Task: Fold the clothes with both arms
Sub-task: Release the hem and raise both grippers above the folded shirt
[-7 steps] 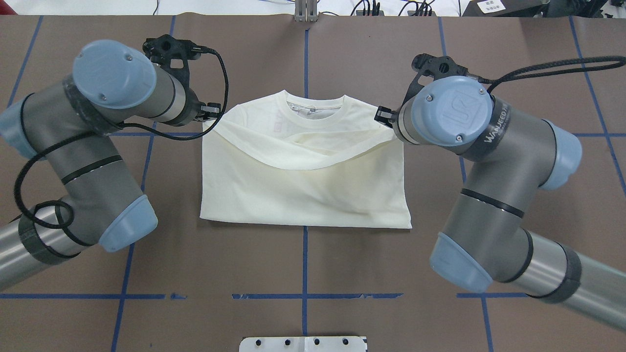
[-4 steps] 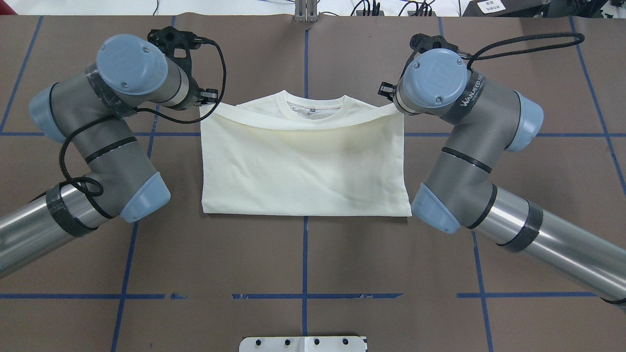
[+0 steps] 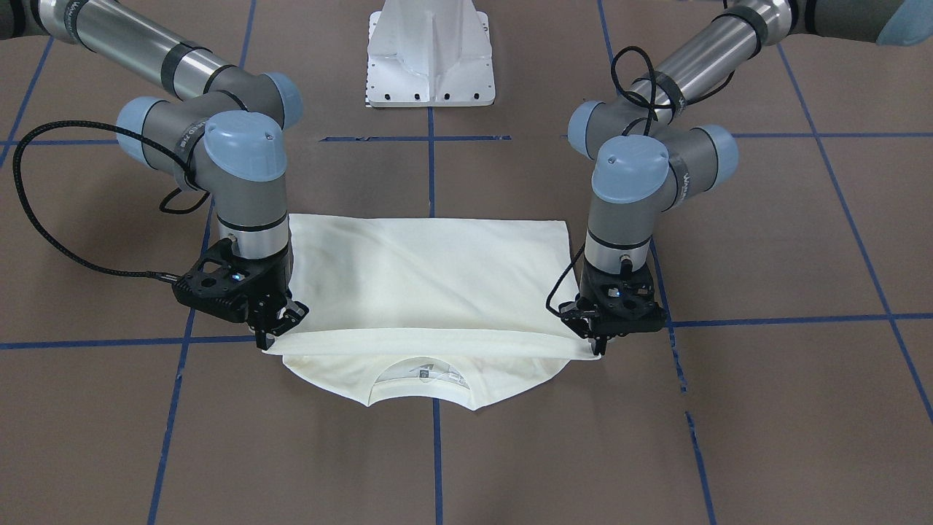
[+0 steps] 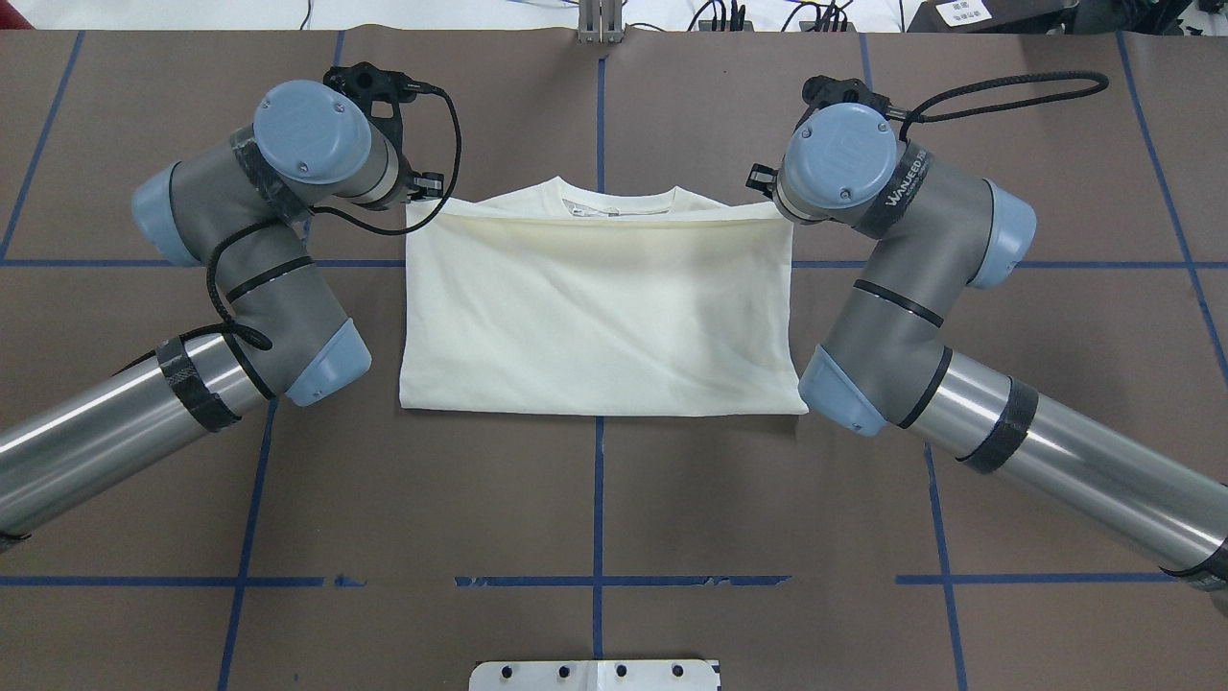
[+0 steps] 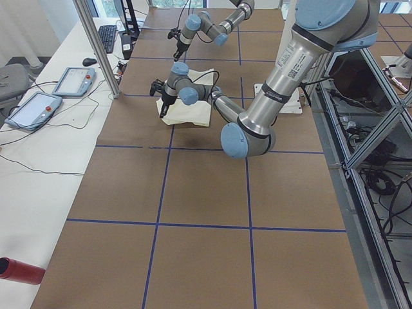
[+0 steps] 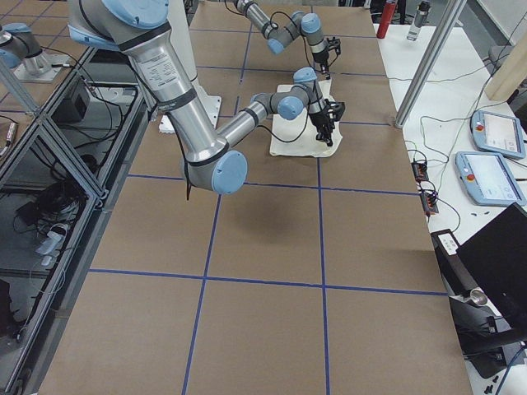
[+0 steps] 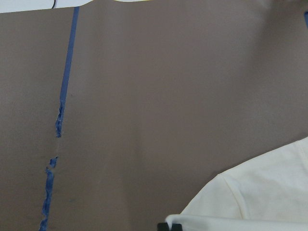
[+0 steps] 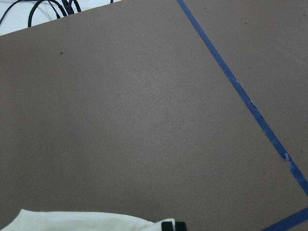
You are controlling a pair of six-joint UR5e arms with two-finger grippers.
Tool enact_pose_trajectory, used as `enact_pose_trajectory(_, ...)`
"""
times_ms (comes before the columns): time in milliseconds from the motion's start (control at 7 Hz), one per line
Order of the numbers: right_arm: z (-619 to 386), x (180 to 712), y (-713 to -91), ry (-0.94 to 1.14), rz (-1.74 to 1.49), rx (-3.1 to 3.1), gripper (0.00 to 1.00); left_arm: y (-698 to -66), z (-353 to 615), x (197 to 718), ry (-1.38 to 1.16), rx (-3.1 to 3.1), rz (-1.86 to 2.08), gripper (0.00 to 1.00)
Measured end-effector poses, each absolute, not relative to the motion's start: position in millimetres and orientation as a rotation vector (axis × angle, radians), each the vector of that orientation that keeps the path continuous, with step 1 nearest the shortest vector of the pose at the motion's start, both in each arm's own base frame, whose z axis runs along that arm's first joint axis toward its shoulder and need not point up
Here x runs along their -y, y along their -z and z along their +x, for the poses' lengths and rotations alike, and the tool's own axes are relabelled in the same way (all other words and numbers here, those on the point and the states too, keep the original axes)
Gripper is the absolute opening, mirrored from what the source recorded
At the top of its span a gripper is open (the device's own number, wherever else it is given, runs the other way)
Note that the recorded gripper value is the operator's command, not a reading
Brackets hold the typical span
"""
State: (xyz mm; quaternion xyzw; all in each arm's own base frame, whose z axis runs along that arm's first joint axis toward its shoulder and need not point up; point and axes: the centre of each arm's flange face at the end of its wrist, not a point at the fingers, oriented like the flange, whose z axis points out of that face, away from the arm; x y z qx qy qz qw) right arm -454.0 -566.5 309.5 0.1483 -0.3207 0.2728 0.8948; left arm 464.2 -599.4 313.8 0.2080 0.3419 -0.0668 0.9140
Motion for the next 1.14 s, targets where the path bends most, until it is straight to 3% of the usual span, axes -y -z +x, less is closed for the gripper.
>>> enact_pose_trajectory(143,-457,569,-311,-0.565,0.307,0.663,1.0,-317,466,599,0.134,-0.704,0.426,1.0)
enact_pose_trajectory(429,-457,568,-302,-0.526,0.31,0.681,1.0,-304,459,588,0.079,-0.74,0.452,1.0)
enact_pose_trajectory(714,-441,552,-285,-0.448,0.297,0.746,1.0,-297,437,531,-0.002,-0.833,0.452,0.98)
enact_pose_trajectory(857,-433,543,-279,-0.432,0.3,0.769,1.0,-302,436,484,-0.021,-0.877,0.425,0.71)
enact_pose_trajectory(1000,-429,538,-274,-0.425,0.302,0.784,1.0,-310,442,443,0.012,-0.912,0.38,0.56)
enact_pose_trajectory(1143,-428,535,-272,-0.422,0.303,0.79,1.0,-318,455,413,0.066,-0.926,0.341,0.53)
